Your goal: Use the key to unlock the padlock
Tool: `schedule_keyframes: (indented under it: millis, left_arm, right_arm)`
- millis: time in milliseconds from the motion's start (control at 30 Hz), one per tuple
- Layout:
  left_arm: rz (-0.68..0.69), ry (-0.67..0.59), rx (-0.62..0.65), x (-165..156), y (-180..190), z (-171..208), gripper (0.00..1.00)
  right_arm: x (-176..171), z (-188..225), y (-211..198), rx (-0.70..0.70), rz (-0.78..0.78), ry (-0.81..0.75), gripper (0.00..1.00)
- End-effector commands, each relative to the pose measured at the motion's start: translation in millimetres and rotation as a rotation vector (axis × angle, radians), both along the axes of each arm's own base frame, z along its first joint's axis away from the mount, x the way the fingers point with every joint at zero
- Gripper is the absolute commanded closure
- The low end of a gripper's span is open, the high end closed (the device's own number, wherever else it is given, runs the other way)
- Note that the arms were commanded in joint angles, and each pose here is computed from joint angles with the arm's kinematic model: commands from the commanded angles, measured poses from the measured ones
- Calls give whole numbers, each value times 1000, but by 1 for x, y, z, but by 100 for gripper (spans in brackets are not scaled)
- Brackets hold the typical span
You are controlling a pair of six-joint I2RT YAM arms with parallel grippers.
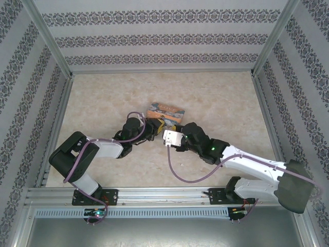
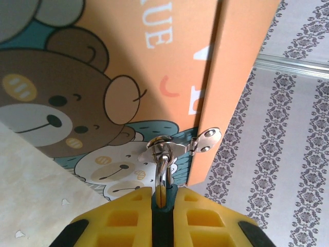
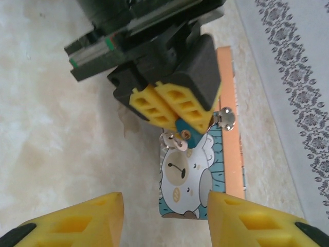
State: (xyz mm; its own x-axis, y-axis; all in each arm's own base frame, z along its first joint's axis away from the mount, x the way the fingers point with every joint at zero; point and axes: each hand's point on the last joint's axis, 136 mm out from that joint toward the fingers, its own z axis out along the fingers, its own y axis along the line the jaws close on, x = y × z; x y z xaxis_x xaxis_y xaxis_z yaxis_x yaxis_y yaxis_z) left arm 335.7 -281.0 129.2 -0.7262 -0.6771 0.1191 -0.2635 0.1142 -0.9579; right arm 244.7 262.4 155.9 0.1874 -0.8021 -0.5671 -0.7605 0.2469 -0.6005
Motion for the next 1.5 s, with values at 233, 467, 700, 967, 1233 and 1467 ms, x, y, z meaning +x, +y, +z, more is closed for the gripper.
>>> schedule_keyframes:
  millis: [233, 467, 700, 967, 1233, 1467]
  left_arm:
    - [-21, -50, -16, -3, -9, 17, 88]
    - [-26, -47, -22, -3, -11, 16, 88]
    - [-27, -46, -27, -2, -13, 16, 88]
    - [-30, -44, -31, -1, -14, 15, 88]
    - [-31, -44, -39, -1, -15, 15, 88]
    - [-32, -42, -44, -1, -16, 14, 88]
  right_arm:
    - [18, -3, 12, -75, 9, -58, 56]
    - [29, -12, 17, -88, -13, -63, 62]
    - [39, -7, 21, -51, -41, -75, 67]
    - [47, -9, 19, -55, -62, -76, 72]
    - [52, -14, 22, -62, -76, -62, 75]
    - [54, -18, 24, -64, -82, -53, 80]
